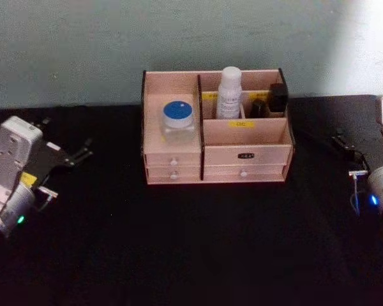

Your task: Pick up the facial cleanser and watermelon frost from the table and place them into the tiered storage box.

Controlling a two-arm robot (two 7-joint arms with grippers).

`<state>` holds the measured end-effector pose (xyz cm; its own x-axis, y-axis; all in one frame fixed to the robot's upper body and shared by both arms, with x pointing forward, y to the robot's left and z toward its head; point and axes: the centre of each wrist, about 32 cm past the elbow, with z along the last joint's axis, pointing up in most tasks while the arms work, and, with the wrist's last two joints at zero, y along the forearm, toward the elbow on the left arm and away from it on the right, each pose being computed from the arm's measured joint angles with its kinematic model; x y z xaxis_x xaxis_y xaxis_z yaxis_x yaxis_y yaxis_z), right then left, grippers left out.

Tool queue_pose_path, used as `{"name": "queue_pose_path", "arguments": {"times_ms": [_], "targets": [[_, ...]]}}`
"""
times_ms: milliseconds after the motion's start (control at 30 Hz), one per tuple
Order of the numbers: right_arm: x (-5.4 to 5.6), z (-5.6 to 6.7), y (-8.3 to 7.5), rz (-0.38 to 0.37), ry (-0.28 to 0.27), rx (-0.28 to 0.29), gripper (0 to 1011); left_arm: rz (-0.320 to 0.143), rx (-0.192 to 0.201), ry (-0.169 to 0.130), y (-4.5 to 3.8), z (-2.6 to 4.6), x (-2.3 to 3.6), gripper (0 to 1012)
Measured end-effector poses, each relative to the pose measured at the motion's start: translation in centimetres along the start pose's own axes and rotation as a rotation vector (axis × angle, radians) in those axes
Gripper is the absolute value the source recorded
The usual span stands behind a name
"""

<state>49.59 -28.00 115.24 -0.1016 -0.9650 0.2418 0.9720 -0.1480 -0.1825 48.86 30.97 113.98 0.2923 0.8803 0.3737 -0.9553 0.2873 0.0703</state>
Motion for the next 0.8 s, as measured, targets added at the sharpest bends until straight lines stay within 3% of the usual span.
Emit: {"name": "queue_pose_path", "arguments": {"times_ms": [800], "targets": [[0.04, 0.21, -0.02, 0.007, 0.001, 0.003, 1003, 0.000, 0.000, 0.000, 0.00, 0.00, 0.00, 1001]]}}
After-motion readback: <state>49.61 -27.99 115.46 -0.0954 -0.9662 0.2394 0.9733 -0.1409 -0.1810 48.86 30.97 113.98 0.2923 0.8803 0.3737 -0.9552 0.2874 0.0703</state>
